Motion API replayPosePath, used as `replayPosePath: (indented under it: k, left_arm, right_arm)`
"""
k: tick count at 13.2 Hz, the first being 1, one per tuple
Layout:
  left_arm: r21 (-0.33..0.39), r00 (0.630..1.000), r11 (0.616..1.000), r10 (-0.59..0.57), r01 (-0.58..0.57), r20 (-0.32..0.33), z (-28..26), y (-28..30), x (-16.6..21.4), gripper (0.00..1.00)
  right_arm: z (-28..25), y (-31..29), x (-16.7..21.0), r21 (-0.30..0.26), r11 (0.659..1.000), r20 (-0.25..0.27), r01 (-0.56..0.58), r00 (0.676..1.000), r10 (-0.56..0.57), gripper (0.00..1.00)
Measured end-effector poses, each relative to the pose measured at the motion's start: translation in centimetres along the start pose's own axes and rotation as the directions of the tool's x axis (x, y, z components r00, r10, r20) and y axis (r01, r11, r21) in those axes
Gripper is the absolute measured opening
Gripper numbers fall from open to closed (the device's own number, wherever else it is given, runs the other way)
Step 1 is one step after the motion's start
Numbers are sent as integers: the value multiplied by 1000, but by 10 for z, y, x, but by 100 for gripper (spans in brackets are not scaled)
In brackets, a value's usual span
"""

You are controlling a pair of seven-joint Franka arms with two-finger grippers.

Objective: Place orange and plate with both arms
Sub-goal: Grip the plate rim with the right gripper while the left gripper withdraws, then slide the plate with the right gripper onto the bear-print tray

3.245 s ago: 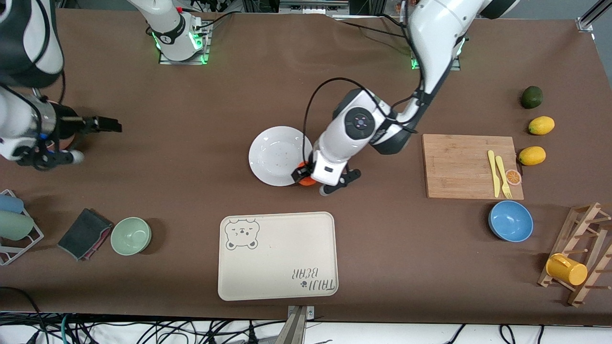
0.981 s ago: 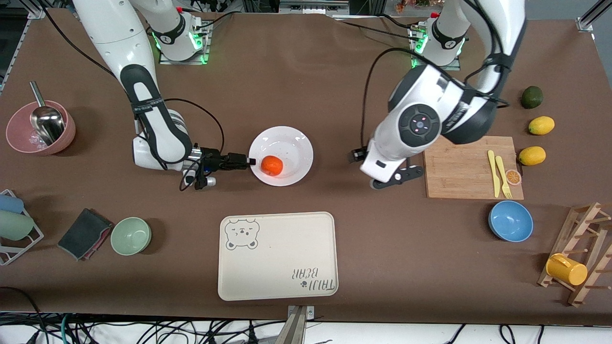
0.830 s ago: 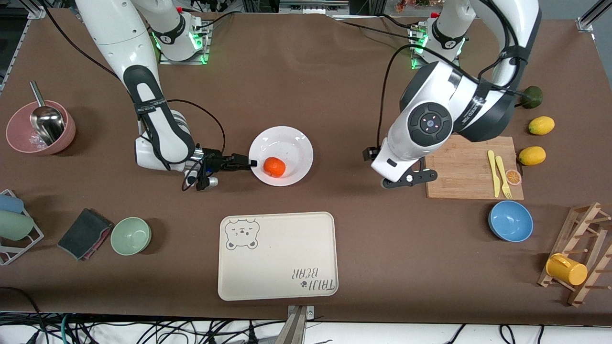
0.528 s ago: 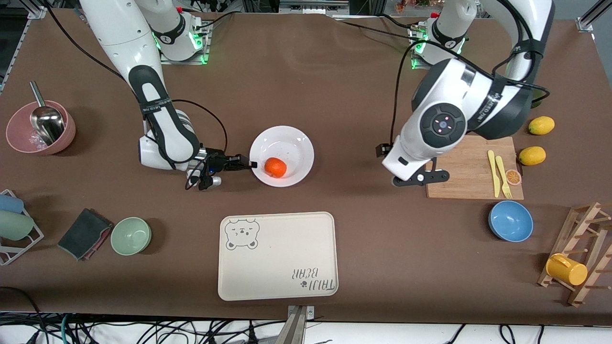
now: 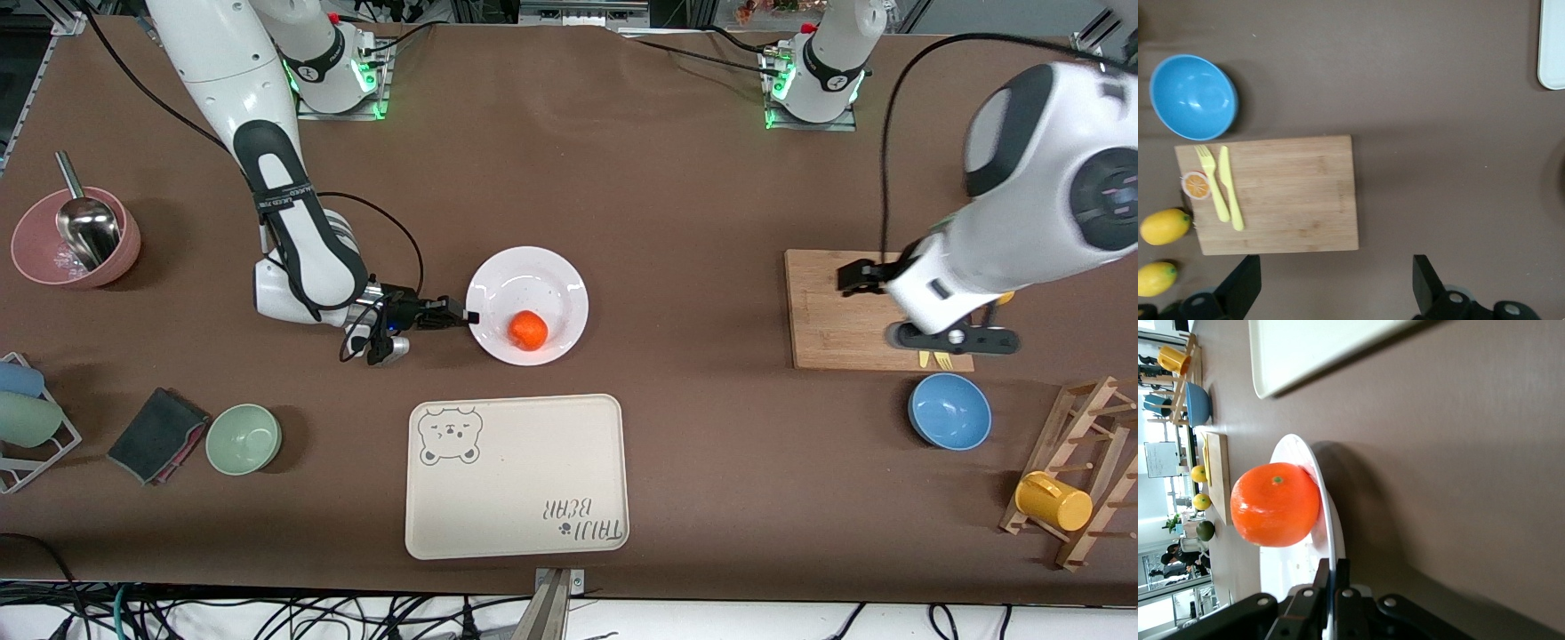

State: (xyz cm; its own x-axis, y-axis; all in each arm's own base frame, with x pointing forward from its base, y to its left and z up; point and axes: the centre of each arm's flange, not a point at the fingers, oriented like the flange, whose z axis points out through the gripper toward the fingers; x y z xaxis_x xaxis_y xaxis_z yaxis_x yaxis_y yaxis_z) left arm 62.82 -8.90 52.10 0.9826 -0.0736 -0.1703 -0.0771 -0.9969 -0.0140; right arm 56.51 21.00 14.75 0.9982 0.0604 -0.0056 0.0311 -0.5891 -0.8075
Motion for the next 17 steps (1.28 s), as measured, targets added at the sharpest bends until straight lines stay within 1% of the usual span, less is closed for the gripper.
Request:
replayPosePath:
  k: [3, 6, 7, 8, 10, 13, 15, 17]
  left_arm:
    - [-14, 998, 1000, -24, 23, -54, -32, -60, -17, 100]
    - [10, 990, 998, -67, 69, -128, -61, -78, -50, 100]
    - [15, 985, 997, -77, 80, -152, -60, -81, -59, 100]
    - [4, 983, 996, -88, 90, -163, -55, -84, -67, 100]
    - [-19, 982, 995, -96, 94, -164, -48, -83, -78, 100]
    - [-23, 983, 995, -95, 93, -159, -46, -80, -85, 100]
    - [-25, 983, 995, -99, 96, -156, -45, -82, -84, 100]
    - [-26, 983, 995, -100, 97, -154, -44, -82, -84, 100]
  right_arm:
    - [-10, -13, 19, 6, 1000, -34, 27, 999, -26, 4]
    - [-19, -25, 36, 15, 1000, -64, -3, 998, 3, 4]
    - [-24, -28, 42, 20, 1000, -77, -16, 997, 17, 4]
    - [-29, -30, 49, 24, 999, -89, -25, 996, 27, 4]
    - [-38, -28, 62, 32, 998, -114, -56, 992, 59, 4]
    - [-59, -16, 93, 47, 994, -168, -97, 980, 103, 4]
    - [-68, -1, 117, 54, 994, -206, -100, 972, 109, 4]
    - [-67, 16, 139, 55, 994, -241, -93, 965, 104, 4]
